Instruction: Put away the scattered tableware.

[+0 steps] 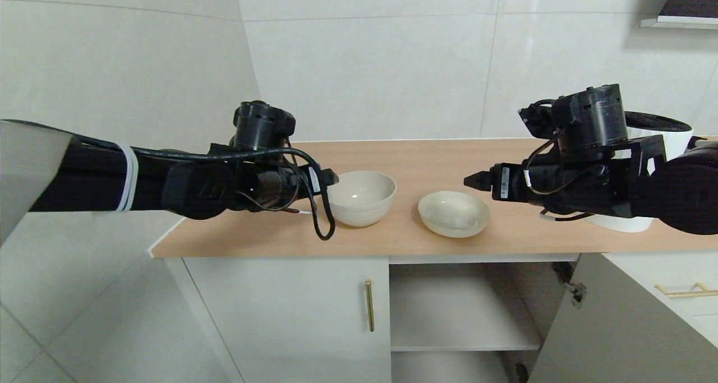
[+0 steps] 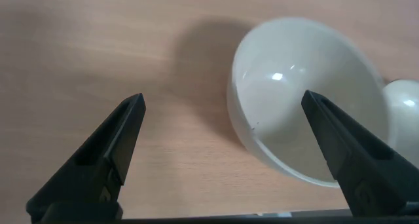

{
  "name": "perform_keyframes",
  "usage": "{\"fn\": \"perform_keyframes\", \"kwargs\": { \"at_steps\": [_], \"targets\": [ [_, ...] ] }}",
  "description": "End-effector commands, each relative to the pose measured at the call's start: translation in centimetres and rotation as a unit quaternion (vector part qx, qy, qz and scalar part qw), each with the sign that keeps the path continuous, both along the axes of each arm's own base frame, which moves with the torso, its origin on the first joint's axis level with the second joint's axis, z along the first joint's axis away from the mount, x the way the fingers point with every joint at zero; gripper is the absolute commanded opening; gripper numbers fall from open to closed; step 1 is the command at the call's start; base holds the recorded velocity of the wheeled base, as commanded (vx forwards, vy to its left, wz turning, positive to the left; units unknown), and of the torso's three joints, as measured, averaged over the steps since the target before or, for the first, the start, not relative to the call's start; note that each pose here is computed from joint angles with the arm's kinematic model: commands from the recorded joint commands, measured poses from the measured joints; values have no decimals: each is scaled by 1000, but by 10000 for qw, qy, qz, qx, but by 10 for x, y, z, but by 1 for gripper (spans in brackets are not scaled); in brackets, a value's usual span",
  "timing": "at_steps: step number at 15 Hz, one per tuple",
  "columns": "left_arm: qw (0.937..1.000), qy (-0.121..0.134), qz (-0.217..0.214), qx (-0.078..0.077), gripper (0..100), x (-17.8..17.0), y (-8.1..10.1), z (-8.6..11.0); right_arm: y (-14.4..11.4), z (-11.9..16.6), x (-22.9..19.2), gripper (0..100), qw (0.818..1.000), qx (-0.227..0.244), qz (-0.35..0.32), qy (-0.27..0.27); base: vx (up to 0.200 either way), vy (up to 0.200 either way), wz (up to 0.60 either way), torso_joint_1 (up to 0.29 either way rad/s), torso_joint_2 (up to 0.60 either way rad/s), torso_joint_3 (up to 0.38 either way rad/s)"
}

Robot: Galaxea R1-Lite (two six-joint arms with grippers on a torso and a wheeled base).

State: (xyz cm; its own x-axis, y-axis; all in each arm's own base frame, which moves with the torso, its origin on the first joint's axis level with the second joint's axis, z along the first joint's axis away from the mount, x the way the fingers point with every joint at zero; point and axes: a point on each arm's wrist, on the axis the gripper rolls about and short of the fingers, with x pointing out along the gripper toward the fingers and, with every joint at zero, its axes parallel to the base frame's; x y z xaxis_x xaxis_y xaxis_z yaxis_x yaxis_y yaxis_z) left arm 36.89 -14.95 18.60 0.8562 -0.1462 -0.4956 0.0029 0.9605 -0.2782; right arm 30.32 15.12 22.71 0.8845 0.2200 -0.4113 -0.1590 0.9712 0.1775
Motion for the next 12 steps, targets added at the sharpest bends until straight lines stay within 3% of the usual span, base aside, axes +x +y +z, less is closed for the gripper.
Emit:
{"fn": "perform_keyframes", "kwargs": {
  "at_steps": [1, 5, 6, 8, 12],
  "targets": [
    [9998, 181, -53, 75, 100, 5, -7, -16, 0, -1, 0, 100, 10000, -7, 4, 13, 0, 0, 0, 0, 0, 0],
    [9996, 244, -114, 104, 100, 6, -12, -22, -3, 0, 2, 100, 10000, 0, -50, -1, 0, 0, 0, 0, 0, 0],
    [9995, 258, -130, 110, 0, 6, -14, -23, -3, 0, 2, 100, 10000, 0, -50, -1, 0, 0, 0, 0, 0, 0],
    [9994, 293, -153, 126, 0, 6, -16, -26, -3, 0, 2, 100, 10000, 0, -50, -1, 0, 0, 0, 0, 0, 0],
    [9996, 261, -106, 6, 0, 4, -17, -22, -3, 0, 1, 100, 10000, 3, -50, -7, 0, 0, 0, 0, 0, 0]
  ]
}}
